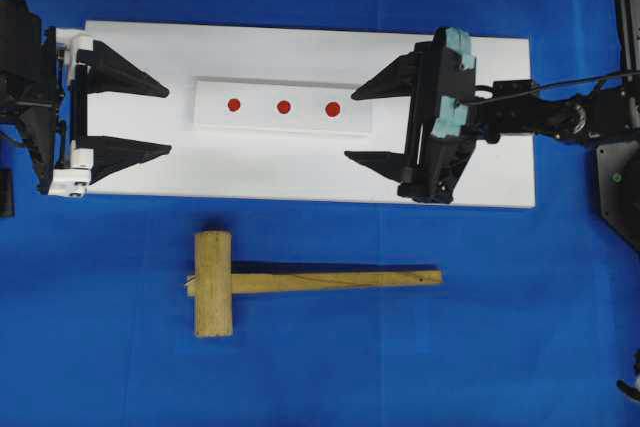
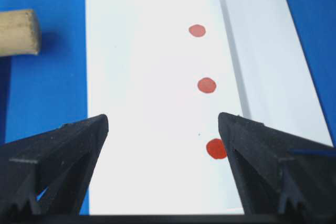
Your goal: Hit the mark with a hammer.
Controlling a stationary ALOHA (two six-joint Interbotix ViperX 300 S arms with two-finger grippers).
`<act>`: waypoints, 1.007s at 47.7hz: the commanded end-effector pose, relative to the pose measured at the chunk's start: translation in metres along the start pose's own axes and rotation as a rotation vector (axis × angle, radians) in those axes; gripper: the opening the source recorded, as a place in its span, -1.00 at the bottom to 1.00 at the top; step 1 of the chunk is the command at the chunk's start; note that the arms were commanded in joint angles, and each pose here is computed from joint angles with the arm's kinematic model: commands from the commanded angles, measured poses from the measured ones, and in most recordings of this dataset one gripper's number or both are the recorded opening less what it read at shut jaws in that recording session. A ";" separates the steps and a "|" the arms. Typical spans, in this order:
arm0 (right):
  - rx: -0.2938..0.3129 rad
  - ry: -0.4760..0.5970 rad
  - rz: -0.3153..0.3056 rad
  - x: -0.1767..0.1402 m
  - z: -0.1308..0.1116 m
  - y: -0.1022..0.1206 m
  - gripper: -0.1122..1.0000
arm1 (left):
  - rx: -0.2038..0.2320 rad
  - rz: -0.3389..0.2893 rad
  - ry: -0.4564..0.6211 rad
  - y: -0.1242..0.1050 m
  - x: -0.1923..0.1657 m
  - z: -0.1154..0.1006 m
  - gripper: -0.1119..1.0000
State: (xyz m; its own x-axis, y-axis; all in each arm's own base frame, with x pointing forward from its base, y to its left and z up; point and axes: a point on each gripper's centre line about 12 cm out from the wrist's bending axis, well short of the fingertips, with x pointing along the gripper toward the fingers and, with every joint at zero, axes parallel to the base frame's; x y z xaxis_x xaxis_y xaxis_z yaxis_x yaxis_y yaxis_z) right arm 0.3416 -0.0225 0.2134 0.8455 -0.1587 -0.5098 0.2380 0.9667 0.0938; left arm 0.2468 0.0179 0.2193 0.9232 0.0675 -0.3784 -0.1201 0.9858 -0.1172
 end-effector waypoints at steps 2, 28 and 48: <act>-0.005 -0.047 0.015 -0.012 0.013 0.000 0.74 | 0.002 -0.003 -0.037 -0.001 -0.003 0.010 0.65; -0.034 -0.315 0.050 -0.126 0.012 -0.017 0.73 | 0.147 -0.012 -0.205 -0.002 -0.062 0.018 0.65; -0.051 -0.385 0.057 -0.163 -0.049 -0.034 0.65 | 0.166 -0.040 -0.192 -0.004 -0.100 -0.003 0.65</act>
State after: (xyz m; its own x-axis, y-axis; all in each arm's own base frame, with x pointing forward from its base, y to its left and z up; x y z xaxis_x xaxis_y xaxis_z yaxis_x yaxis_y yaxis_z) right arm 0.1766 -0.0201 0.2532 0.9748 -0.1592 -0.1564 0.1714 0.9829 0.0679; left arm 0.1563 0.0086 0.2513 0.9781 0.0534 -0.2011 -0.0492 0.9985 0.0255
